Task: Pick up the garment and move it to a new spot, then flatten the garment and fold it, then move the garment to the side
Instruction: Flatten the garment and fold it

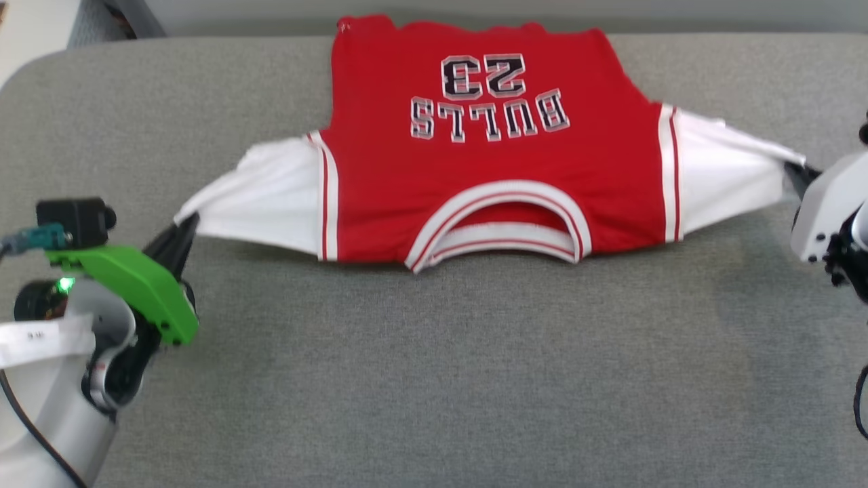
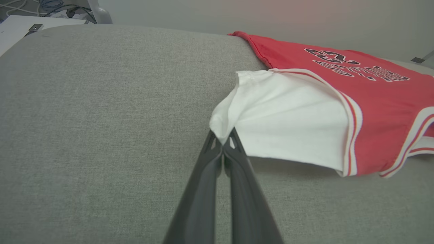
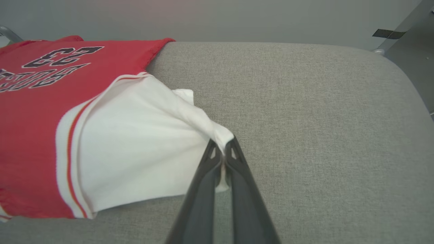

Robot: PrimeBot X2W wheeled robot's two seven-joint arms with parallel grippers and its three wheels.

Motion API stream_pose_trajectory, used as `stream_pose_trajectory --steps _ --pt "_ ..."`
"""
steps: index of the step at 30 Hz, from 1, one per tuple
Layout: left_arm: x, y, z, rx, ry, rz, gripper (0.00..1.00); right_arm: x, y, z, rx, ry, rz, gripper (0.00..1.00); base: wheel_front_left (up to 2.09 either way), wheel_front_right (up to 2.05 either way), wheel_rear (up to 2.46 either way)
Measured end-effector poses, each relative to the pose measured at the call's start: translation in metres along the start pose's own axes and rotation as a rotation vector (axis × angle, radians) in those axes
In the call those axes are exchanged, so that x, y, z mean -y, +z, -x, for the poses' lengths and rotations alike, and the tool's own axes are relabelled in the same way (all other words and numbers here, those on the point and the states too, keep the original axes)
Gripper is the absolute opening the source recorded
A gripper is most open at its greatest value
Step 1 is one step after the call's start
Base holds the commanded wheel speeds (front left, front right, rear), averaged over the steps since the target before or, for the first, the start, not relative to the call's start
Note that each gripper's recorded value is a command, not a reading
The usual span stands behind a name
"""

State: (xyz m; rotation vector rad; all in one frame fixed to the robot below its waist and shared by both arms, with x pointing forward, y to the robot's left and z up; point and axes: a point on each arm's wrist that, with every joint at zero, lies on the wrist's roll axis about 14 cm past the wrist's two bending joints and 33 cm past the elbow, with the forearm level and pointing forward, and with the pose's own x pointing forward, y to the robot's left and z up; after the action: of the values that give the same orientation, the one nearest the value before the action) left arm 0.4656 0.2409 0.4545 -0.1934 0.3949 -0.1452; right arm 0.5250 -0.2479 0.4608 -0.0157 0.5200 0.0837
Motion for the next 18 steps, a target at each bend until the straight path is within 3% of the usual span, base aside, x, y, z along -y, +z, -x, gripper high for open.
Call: stream_pose_trajectory --steps 8,18 --pt "0.012 -0.026 0.052 -0.098 -0.012 0.026 0.00 0.004 -0.024 0.048 -0.076 0.013 -0.012 0.00 0.00 0.00 0.00" --pt "0.039 -0.063 0.105 -0.213 -0.047 0.107 0.00 0.010 -0.082 0.108 -0.262 0.022 -0.056 0.00 0.00 0.00 0.00"
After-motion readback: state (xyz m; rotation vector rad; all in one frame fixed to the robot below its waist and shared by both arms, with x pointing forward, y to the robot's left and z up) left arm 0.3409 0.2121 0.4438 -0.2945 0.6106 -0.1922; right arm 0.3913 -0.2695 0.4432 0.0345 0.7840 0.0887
